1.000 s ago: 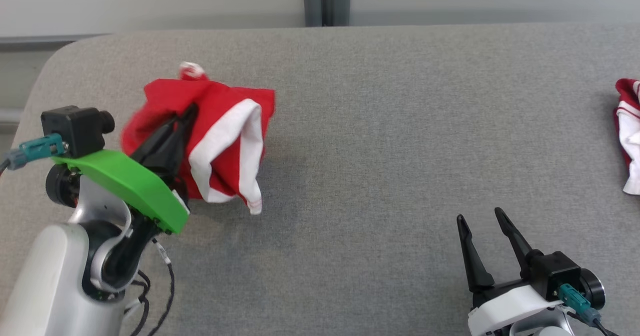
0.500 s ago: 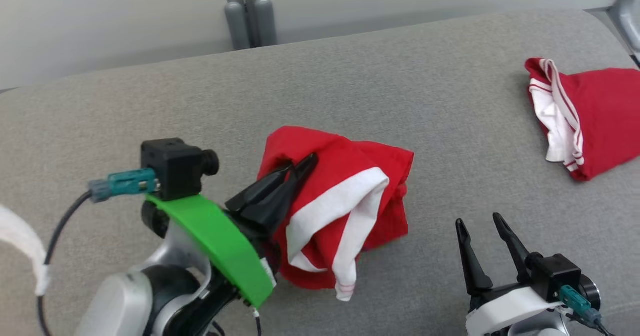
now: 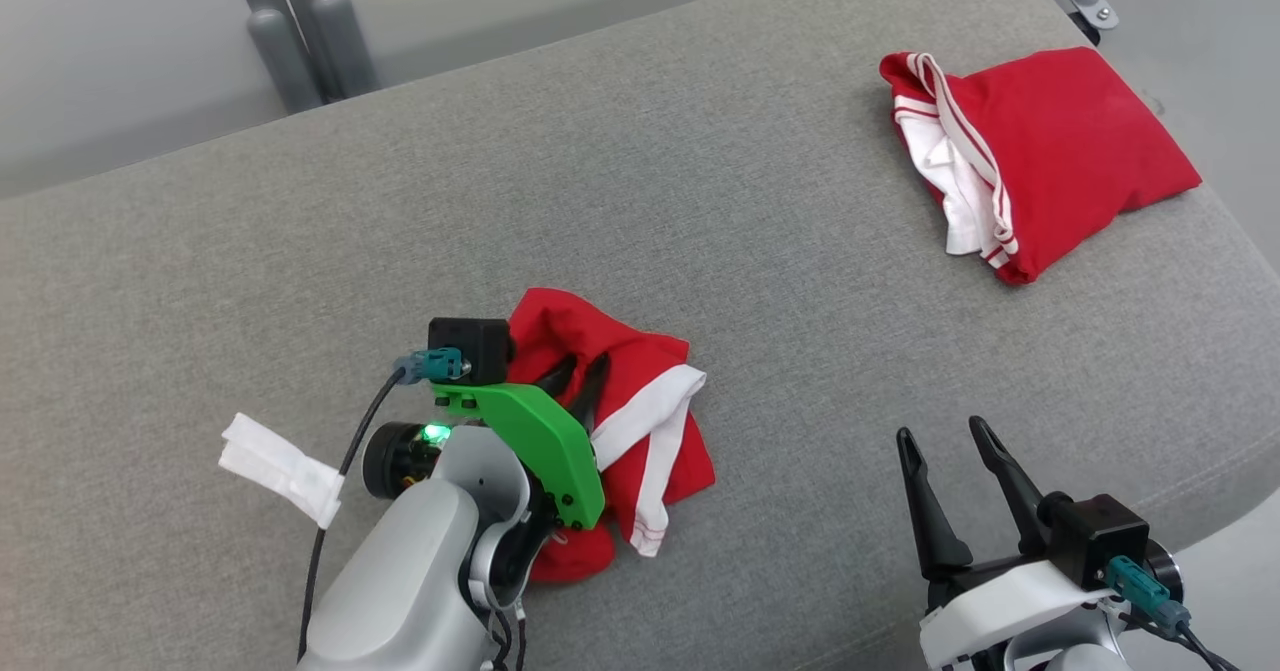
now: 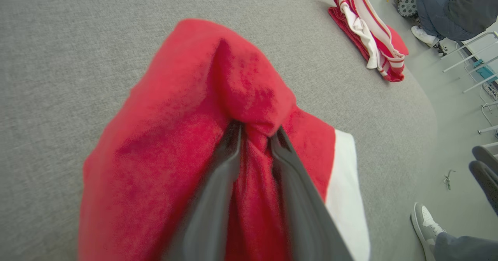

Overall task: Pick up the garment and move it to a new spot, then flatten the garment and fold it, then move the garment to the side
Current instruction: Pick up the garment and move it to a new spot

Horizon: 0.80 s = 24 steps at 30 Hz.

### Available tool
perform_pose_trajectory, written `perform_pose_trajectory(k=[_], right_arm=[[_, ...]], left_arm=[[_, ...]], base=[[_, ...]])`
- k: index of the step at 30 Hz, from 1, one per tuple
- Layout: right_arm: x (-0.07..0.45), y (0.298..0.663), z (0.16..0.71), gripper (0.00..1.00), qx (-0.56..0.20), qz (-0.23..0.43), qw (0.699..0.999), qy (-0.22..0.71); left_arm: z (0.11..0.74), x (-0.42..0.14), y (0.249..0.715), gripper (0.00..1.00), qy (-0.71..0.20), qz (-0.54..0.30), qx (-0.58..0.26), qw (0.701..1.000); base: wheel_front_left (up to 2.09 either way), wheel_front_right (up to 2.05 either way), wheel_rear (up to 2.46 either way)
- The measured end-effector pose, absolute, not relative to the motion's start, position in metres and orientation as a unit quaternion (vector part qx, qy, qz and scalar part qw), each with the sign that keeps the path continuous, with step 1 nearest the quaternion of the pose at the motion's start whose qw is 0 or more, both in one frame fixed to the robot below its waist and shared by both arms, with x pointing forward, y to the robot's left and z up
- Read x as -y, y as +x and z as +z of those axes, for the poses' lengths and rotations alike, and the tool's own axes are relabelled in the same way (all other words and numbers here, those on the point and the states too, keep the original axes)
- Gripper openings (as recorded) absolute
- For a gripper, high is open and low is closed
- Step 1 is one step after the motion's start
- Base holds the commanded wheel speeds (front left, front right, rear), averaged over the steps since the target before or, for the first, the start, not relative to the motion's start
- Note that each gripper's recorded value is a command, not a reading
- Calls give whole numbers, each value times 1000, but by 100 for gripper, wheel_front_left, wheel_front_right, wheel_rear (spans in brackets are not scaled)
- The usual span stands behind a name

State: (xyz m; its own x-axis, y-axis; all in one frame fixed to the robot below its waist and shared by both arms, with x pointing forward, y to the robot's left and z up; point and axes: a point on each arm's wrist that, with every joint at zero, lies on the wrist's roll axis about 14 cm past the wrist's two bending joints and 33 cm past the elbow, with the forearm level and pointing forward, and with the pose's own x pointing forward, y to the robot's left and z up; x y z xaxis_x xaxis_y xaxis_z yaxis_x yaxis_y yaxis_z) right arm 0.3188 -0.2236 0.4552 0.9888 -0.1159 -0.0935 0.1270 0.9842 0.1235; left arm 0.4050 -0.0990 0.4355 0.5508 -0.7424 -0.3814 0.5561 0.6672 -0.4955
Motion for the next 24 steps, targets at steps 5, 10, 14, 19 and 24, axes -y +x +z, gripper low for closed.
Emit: perform_pose_trajectory(k=[5,10,14,19,24], right_arm=[[232,310,449,100,-54,-77,994,60],[238,301,451,100,-52,-84,994,47],[243,293,456,100,-43,-90,994,37],[247,294,472,100,-15,-87,996,22],[237,299,477,100,-6,-64,998,12]], left_arm=[[427,100,410,100,-165,-362,-256,881],[458,86,412,100,-216,-333,-154,905],[456,46,397,100,-236,-266,-127,926],[467,-45,384,100,-176,-146,-65,971],[461,-110,343,100,-111,-68,-49,990]], base=[[0,0,0],[0,0,0],[0,0,0],[0,0,0],[0,0,0]])
